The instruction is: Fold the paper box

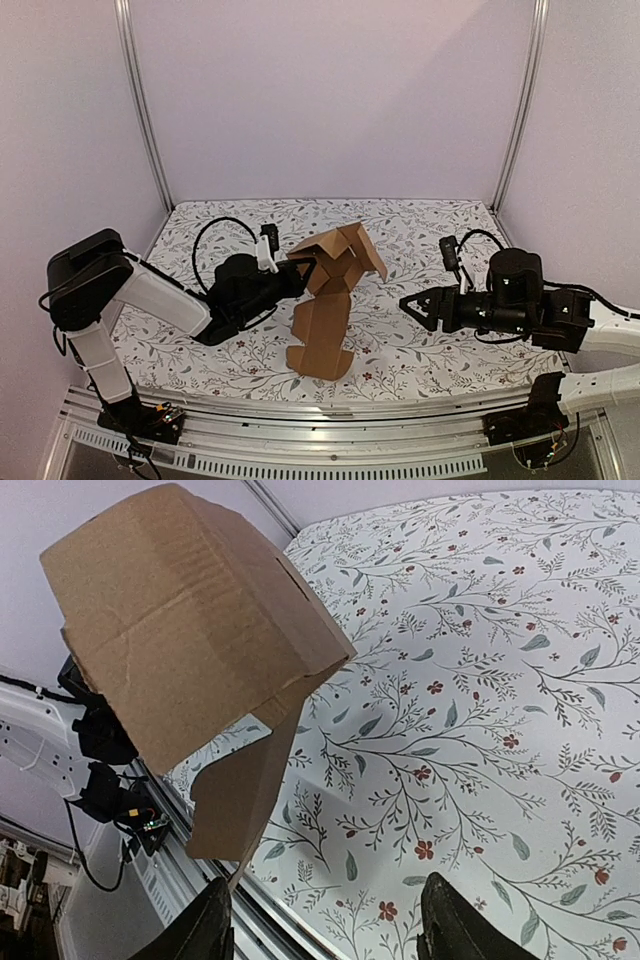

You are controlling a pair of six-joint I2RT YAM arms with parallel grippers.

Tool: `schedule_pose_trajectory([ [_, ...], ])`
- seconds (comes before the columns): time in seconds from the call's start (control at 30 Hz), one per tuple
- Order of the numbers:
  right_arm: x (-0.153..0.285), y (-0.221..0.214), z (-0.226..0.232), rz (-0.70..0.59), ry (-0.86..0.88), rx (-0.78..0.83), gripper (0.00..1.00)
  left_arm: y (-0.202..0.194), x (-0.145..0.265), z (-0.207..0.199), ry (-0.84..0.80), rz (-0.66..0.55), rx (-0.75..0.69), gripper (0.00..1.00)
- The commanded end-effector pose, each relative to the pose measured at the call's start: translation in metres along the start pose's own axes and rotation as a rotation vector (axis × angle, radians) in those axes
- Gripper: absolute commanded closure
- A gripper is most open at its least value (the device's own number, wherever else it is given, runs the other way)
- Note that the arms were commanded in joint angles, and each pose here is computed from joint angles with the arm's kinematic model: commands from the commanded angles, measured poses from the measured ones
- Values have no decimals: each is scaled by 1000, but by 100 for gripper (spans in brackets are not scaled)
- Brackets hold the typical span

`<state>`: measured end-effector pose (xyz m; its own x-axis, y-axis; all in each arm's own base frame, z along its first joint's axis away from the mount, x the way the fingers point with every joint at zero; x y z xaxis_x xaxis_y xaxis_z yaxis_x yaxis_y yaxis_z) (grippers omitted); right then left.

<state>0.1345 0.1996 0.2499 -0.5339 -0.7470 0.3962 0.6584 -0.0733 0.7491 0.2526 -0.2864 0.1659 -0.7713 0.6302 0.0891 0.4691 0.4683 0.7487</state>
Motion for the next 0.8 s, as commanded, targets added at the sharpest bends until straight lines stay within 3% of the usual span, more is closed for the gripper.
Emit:
schedule_pose_trajectory([
  [0.0,28,-3,-4,93,-76,169,37,0,3,8,39,23,-97,100],
  [0.17,41,15,3,91,-134,284,37,-2,4,9,9,52,-146,100],
  [0.77,4,55,43,136,90,404,45,-6,3,-2,-177,157,-155,100],
])
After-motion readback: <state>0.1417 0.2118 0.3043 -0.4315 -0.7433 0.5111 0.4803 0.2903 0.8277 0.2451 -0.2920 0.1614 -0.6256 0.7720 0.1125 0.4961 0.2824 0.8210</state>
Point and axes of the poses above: each gripper's point midway between its finger pads, its own x axis back along the fingers, its own z axis along the line the jaws close on, y = z × x, the point moved 10 cm from there along x, back along the fingers, and after that the axes turned 1 degree about x, right-handed, at the moved point
